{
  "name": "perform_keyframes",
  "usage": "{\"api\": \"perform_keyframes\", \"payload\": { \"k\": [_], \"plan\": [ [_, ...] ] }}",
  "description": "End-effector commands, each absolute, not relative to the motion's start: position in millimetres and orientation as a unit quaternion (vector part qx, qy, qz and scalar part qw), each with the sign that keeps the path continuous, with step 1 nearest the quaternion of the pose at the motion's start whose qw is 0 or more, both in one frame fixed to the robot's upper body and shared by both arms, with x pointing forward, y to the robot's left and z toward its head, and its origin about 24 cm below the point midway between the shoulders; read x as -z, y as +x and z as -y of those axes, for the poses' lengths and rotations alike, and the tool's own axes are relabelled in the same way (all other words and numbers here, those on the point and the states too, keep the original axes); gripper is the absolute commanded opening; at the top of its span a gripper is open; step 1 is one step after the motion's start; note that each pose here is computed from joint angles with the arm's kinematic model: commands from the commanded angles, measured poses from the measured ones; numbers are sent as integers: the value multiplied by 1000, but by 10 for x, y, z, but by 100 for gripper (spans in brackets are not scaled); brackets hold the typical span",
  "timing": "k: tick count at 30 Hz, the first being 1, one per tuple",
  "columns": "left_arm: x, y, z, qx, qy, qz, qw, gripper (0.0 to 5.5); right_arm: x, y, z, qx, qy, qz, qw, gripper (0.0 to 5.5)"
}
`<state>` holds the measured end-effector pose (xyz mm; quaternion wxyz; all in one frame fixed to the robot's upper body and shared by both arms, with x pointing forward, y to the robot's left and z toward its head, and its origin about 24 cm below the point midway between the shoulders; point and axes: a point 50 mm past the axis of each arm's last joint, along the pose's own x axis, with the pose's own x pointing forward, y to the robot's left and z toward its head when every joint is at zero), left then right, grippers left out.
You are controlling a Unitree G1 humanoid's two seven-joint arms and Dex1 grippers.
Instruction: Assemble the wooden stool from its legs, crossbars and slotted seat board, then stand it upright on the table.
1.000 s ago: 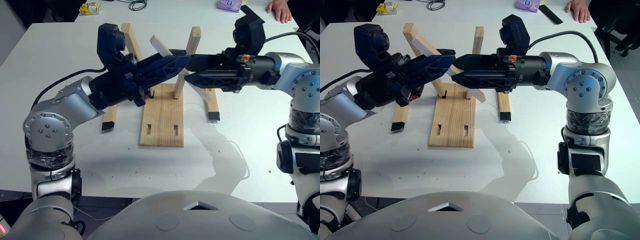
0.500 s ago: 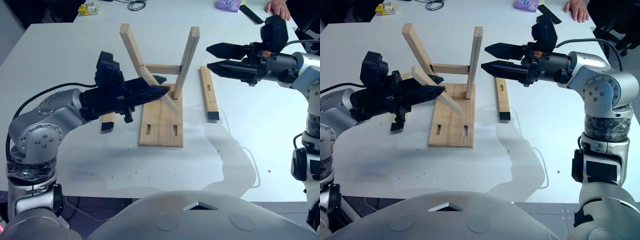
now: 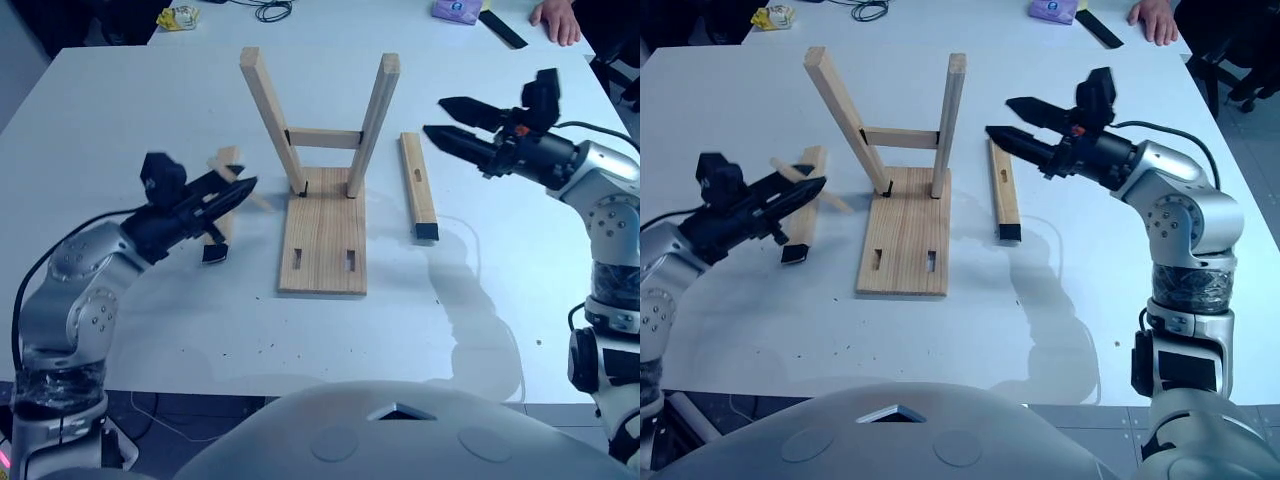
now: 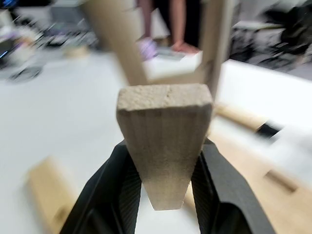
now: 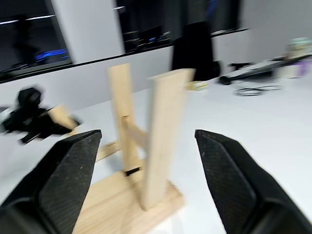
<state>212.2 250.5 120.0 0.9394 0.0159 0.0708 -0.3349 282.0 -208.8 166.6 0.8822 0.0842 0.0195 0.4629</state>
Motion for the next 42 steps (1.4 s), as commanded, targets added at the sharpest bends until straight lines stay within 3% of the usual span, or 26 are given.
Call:
{"api": "perform_keyframes", "payload": {
  "k": [1, 6, 9, 13, 18, 25, 33, 42],
  "plan": [
    [-1307, 2345, -2766, 307, 87, -52, 946, 132, -1663, 2880, 2157, -429, 76, -10, 900, 355],
    [-1475, 2599, -2805, 311, 112, 0, 944, 132, -1634, 2885, 2129, -423, 84, 0, 902, 355],
    [-1368, 2706, -2839, 318, 121, -7, 940, 132, -1603, 2889, 2137, -415, 92, 1, 905, 355],
    [-1192, 2679, -2994, 312, 140, -39, 939, 132, -1611, 2929, 2126, -421, 94, -1, 902, 355],
    [-1219, 2628, -3098, 318, 168, -38, 932, 132, -1597, 2921, 2190, -416, 99, -6, 904, 355],
    [-1198, 2756, -2934, 366, 190, -17, 911, 132, -1569, 2957, 2178, -414, 106, -10, 904, 355],
    [-1061, 2764, -2962, 384, 211, -37, 898, 132, -1603, 3017, 2170, -425, 102, -12, 899, 355],
    [-1320, 2721, -3160, 369, 235, -16, 899, 132, -1552, 2982, 2201, -421, 106, -18, 901, 355]
  ]
}}
